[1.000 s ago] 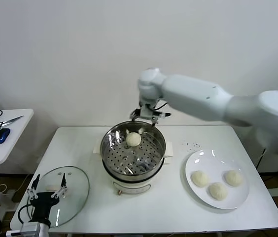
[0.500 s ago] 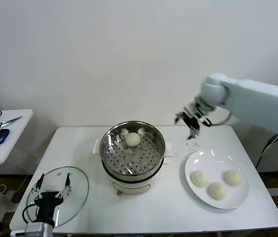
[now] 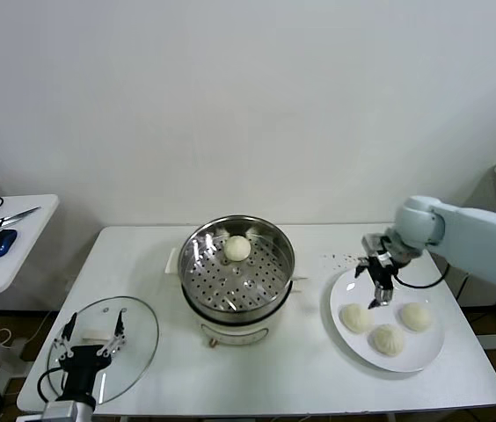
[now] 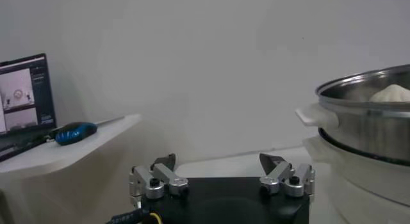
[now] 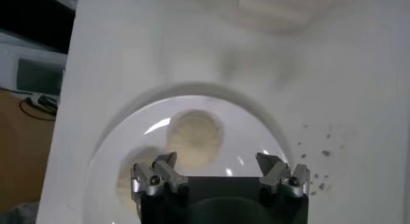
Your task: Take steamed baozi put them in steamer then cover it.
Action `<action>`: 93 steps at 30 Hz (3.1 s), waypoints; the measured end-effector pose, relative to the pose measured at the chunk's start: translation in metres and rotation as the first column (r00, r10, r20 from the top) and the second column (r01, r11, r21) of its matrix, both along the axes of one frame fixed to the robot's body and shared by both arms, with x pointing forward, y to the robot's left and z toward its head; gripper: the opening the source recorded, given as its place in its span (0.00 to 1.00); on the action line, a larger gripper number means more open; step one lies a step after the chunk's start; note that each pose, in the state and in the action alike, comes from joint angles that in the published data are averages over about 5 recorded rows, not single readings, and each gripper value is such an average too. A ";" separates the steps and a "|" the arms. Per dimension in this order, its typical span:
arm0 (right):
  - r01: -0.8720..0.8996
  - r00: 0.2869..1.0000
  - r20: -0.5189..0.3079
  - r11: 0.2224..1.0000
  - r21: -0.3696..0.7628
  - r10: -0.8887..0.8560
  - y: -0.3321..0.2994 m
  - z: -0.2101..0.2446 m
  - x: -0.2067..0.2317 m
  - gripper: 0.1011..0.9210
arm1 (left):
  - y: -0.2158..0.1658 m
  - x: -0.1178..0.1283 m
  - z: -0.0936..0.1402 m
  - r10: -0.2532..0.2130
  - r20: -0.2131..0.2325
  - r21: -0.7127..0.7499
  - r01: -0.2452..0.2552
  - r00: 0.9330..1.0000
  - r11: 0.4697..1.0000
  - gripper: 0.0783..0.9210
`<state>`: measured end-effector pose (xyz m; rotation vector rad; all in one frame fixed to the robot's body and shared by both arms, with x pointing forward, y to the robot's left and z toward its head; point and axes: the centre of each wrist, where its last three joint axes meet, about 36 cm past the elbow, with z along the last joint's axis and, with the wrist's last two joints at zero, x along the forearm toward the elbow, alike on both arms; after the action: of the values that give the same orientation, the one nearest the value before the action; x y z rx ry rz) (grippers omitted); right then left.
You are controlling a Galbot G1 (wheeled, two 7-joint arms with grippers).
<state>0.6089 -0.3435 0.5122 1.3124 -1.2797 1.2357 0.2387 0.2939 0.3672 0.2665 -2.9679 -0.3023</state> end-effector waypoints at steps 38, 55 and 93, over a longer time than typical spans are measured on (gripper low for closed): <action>0.019 0.997 -0.071 1.000 0.002 -0.019 0.014 -0.062 0.007 0.73 | 0.004 -0.006 -0.009 0.010 -0.027 0.003 -0.009 1.000 1.000 0.88; 0.032 0.997 0.064 0.998 0.057 -0.036 0.007 0.052 0.046 0.72 | -0.006 0.000 -0.009 -0.020 -0.017 -0.008 0.019 1.000 1.000 0.88; -0.195 0.972 0.167 0.963 0.184 0.165 0.333 0.151 0.054 0.71 | -0.019 0.002 -0.001 -0.096 0.000 -0.022 0.096 0.995 0.995 0.88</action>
<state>0.6625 -0.0107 0.6628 1.5312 -1.4466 1.3835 0.2403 0.2746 0.3666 0.1217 -2.9860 -0.2808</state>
